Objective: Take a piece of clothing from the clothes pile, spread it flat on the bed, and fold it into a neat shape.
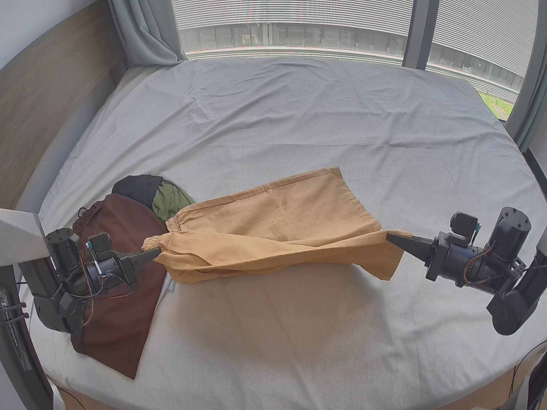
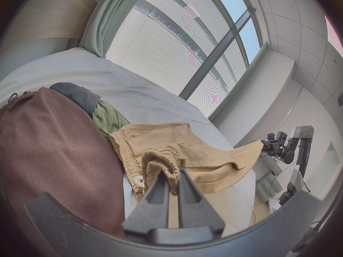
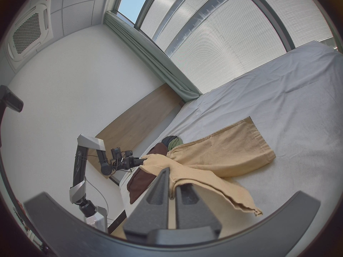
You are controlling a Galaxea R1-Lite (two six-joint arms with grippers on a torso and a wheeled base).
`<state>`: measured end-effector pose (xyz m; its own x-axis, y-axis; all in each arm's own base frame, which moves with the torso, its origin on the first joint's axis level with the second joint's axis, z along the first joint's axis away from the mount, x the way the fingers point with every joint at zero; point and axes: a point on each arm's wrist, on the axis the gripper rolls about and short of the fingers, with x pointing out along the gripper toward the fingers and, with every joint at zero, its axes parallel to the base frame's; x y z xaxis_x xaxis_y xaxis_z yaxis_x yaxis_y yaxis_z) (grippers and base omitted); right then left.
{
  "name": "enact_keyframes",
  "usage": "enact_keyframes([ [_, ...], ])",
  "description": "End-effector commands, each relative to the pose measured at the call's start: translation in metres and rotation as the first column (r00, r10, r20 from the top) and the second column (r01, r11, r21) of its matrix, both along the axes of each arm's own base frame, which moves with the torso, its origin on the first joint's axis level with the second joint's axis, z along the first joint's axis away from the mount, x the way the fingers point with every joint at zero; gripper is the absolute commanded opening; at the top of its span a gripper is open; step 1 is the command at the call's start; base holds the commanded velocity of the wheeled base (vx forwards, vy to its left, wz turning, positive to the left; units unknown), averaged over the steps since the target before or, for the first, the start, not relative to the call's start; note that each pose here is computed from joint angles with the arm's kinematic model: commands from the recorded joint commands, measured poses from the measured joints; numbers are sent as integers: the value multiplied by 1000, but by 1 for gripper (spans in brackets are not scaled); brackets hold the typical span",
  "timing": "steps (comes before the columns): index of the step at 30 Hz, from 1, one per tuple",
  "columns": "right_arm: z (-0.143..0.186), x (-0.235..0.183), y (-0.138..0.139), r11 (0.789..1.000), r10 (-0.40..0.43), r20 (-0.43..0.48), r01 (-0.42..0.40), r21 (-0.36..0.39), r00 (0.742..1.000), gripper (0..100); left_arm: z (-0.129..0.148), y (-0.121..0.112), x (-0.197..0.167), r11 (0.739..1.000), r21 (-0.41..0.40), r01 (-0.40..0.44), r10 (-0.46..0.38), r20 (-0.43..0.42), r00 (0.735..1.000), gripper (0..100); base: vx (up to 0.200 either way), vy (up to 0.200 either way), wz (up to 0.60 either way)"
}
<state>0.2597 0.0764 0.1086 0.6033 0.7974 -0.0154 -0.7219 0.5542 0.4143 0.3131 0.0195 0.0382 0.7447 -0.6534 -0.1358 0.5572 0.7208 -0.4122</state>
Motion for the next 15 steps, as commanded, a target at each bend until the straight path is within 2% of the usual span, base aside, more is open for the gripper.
enact_keyframes([
  [1,-3,15,3,1000,-13,1,13,8,1000,0,2,1,3,1000,2,-18,18,10,1000,0,0,0,0],
  [9,10,27,3,995,-17,-19,18,93,1000,0,1,0,5,999,-4,-38,38,2,999,0,0,0,0],
  [15,11,35,6,993,-12,-31,16,120,999,0,2,-1,5,999,-4,-35,35,7,999,0,0,0,0],
])
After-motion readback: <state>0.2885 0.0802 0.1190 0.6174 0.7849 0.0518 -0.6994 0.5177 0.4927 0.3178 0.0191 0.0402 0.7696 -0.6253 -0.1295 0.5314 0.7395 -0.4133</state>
